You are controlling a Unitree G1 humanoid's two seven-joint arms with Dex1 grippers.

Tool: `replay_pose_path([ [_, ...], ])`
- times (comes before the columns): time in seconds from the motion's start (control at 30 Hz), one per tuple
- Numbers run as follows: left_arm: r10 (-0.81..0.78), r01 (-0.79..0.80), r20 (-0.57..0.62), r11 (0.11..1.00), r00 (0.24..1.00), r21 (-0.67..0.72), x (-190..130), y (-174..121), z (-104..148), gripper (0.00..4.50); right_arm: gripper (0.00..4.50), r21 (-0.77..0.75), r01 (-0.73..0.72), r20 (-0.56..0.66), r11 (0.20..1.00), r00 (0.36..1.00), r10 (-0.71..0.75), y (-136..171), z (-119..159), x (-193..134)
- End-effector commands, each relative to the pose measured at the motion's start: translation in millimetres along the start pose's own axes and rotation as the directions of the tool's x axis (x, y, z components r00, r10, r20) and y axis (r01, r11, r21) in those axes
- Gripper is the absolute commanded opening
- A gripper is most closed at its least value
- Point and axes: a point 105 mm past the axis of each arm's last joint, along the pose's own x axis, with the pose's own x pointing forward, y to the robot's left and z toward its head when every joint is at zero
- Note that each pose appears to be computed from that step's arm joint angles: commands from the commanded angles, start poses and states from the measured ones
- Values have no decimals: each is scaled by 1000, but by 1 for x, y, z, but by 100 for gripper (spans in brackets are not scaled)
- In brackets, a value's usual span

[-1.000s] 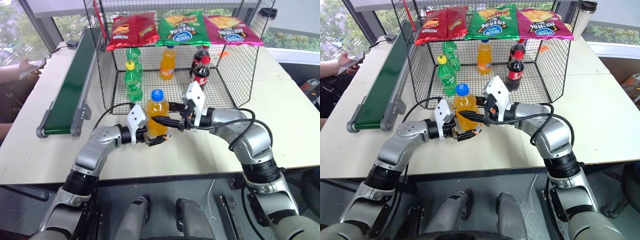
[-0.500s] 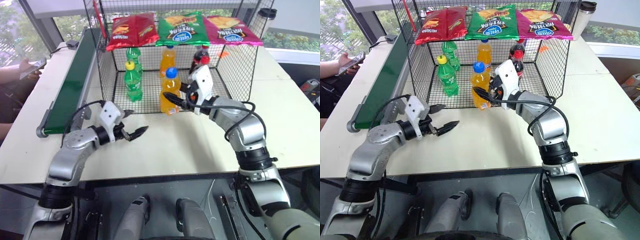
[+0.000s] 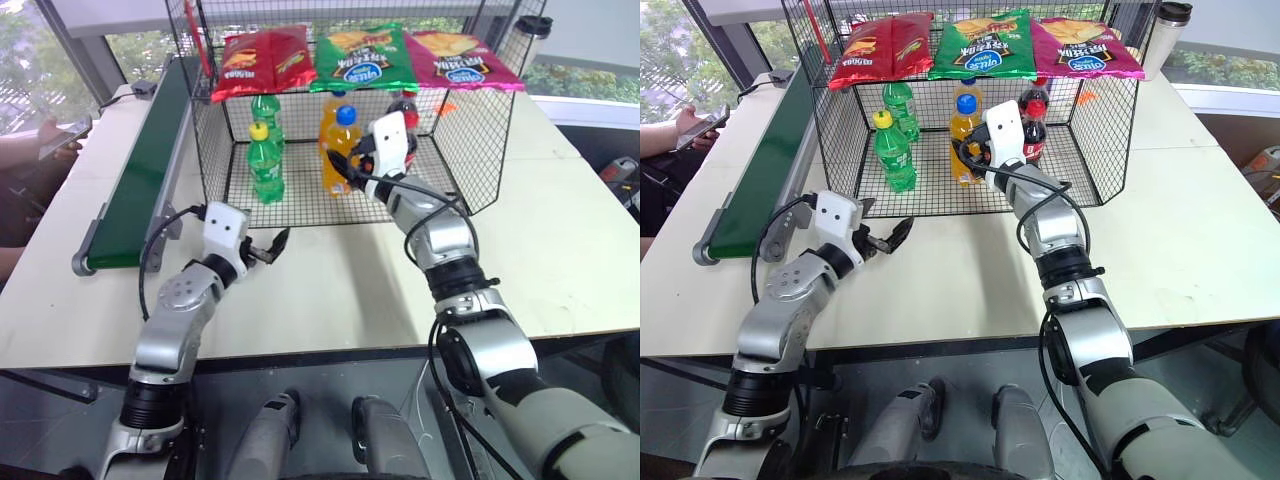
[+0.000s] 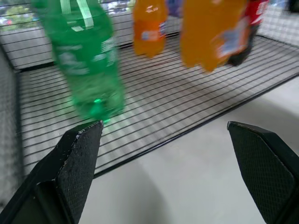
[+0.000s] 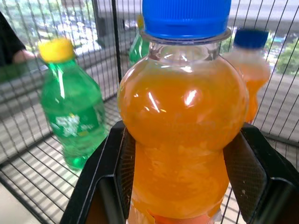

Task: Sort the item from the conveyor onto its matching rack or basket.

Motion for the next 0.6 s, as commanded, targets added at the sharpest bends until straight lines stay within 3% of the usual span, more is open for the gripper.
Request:
replay_pose_path([
  [0.03,6,-8,50,999,999,34,1,-2,15,444,210,-46,3,114,999,993,2,-2,29,9],
  [0.3,21,-24,53,999,998,43,1,3,18,444,210,-27,6,86,1000,996,-4,-5,13,15],
  [0.33,22,-24,54,999,998,44,1,3,18,450,313,-27,7,87,1000,996,-5,-5,13,16],
  [0.43,22,-24,52,999,998,47,1,4,18,450,446,-35,14,90,999,996,-10,-5,13,16],
  [0.6,17,-19,48,999,999,50,-1,3,17,450,446,-54,-1,113,999,994,7,-6,19,14],
])
